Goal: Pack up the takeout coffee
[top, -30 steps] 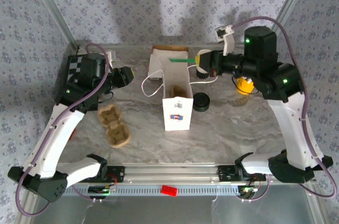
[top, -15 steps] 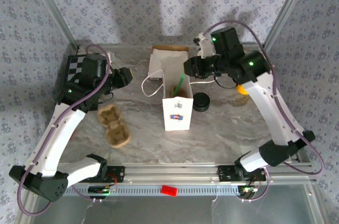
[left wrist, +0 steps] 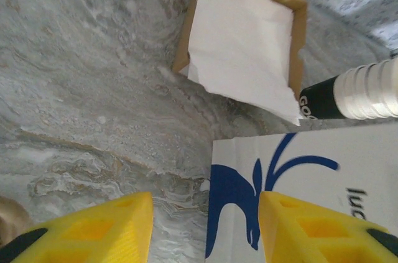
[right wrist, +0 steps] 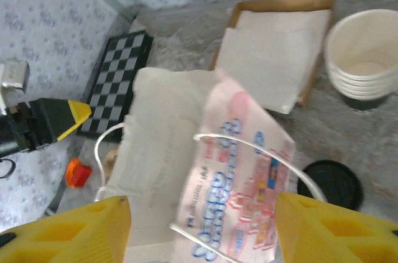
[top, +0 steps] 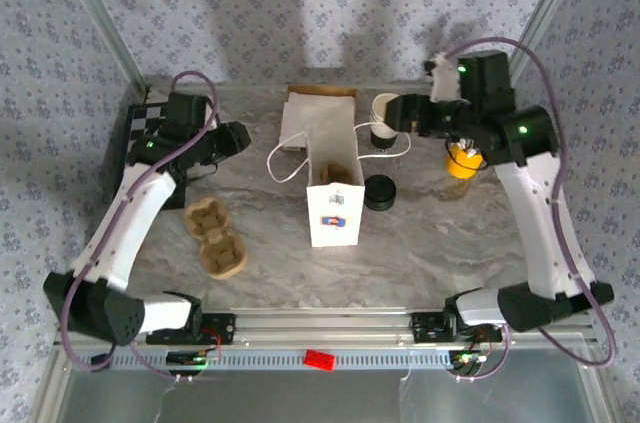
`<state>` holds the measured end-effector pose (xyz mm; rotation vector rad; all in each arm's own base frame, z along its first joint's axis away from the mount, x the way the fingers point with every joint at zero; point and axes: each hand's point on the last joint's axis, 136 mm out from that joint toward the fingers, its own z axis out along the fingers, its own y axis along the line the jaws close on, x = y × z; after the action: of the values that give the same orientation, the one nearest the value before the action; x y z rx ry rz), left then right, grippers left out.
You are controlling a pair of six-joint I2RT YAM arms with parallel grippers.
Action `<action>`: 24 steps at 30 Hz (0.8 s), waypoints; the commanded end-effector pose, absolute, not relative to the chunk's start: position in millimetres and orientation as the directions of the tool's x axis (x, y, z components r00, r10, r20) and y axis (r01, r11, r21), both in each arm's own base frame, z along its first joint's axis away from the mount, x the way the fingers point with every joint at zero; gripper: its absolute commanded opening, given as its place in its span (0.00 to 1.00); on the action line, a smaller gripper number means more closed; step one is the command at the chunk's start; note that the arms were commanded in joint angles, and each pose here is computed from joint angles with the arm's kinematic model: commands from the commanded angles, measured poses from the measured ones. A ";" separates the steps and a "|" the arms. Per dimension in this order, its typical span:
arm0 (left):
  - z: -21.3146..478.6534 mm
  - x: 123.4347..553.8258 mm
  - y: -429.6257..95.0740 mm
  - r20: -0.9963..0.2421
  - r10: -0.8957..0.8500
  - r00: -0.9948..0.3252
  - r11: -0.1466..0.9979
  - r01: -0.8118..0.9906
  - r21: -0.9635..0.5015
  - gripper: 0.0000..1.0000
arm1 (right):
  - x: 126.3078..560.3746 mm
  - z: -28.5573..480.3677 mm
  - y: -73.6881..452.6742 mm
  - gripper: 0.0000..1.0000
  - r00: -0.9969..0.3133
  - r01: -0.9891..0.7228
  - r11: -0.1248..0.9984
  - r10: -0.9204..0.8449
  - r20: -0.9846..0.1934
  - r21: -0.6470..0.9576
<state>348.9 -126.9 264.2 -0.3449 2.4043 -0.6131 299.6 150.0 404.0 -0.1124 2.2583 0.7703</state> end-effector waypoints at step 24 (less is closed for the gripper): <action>134.9 473.8 -203.6 -0.184 -0.445 -0.876 0.720 -0.228 -0.655 0.49 | 314.3 343.3 76.1 0.72 -0.731 -0.003 0.790 0.417 -0.540 0.613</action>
<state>462.8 -194.1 124.2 -0.5130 2.6274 -0.8825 315.9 76.4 339.3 0.2996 2.3050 0.7660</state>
